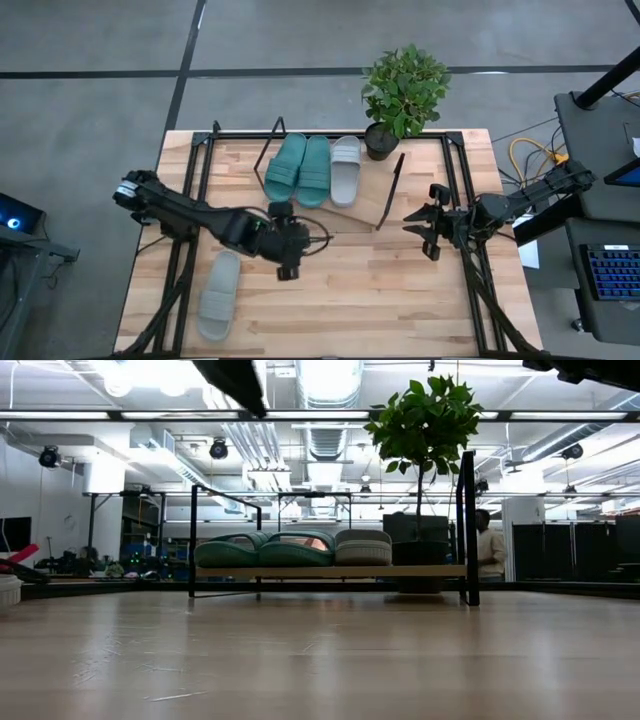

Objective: Pick and place slides into the shelf
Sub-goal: Put the gray slipper on the shelf

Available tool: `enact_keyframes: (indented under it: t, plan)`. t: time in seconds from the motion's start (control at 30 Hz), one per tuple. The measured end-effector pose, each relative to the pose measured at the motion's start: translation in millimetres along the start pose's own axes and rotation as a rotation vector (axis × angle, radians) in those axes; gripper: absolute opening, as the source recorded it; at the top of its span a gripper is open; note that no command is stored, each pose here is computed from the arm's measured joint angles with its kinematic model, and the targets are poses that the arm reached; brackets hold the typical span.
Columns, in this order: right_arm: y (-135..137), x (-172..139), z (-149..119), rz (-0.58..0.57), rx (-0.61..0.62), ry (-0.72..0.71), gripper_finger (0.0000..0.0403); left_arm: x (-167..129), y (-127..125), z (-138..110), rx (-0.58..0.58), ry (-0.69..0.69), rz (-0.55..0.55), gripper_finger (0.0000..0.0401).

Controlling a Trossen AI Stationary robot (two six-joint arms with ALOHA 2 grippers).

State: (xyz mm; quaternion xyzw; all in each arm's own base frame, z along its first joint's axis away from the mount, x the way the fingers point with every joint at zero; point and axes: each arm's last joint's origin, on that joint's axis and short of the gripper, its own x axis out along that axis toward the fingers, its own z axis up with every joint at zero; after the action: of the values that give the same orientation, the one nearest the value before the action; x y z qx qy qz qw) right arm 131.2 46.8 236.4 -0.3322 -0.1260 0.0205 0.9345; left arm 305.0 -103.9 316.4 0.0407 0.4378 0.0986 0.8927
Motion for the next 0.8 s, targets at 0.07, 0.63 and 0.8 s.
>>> enact_keyframes:
  t: [0.07, 0.63, 0.8]
  plan:
    - [0.0, 0.0, -0.1, 0.000, 0.000, 0.001, 0.0086, -3.7, -5.4, -6.2, -0.023, 0.034, -0.002, 0.0247]
    - [0.2, 0.1, -0.1, 0.001, 0.000, 0.001, 0.0084, -13.2, -31.9, -23.2, -0.141, 0.190, -0.196, 0.0247]
    - [0.2, 0.1, -0.1, 0.002, 0.000, 0.001, 0.0091, -14.7, -34.6, -27.1, -0.181, 0.276, -0.279, 0.0247]
